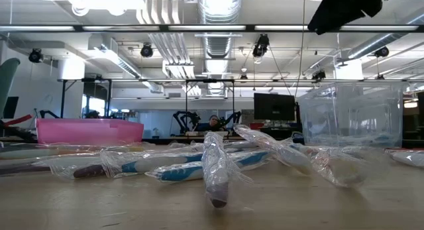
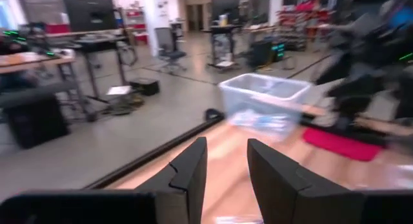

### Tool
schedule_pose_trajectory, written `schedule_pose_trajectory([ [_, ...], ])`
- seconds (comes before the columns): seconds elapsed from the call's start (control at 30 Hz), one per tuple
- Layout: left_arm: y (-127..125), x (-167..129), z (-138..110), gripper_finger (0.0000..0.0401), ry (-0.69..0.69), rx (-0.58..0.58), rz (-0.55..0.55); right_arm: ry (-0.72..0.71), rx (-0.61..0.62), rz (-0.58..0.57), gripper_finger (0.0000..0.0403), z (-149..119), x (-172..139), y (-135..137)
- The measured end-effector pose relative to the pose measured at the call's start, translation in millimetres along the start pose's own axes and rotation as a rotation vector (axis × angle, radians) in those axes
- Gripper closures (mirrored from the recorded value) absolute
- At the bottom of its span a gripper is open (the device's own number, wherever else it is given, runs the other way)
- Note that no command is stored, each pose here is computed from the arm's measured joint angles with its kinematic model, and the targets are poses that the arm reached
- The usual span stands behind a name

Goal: Pick & Place Toothbrushes
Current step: Put the green toothbrush into the green bin

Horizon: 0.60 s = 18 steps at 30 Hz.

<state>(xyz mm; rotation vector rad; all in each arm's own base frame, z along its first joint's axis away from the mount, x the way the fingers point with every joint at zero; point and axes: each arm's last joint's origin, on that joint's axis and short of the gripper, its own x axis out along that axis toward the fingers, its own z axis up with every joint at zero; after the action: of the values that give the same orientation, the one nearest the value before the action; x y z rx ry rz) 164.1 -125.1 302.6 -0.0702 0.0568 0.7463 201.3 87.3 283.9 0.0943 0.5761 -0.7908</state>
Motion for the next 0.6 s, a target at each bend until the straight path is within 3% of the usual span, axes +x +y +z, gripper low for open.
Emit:
schedule_pose_trajectory([
  [0.17, 6, 17, -9, 0.0308, 0.029, 0.078, 0.074, 0.119, -0.009, 0.142, 0.0199, 22, -13, 4],
  [0.33, 2, 30, -7, 0.0325, 0.097, 0.175, 0.082, 0.264, 0.041, 0.280, 0.0204, 34, -24, 6],
  [0.6, -24, 55, 6, 0.0330, 0.160, 0.337, -0.156, 0.625, 0.204, 0.413, 0.0215, 26, -36, 9],
])
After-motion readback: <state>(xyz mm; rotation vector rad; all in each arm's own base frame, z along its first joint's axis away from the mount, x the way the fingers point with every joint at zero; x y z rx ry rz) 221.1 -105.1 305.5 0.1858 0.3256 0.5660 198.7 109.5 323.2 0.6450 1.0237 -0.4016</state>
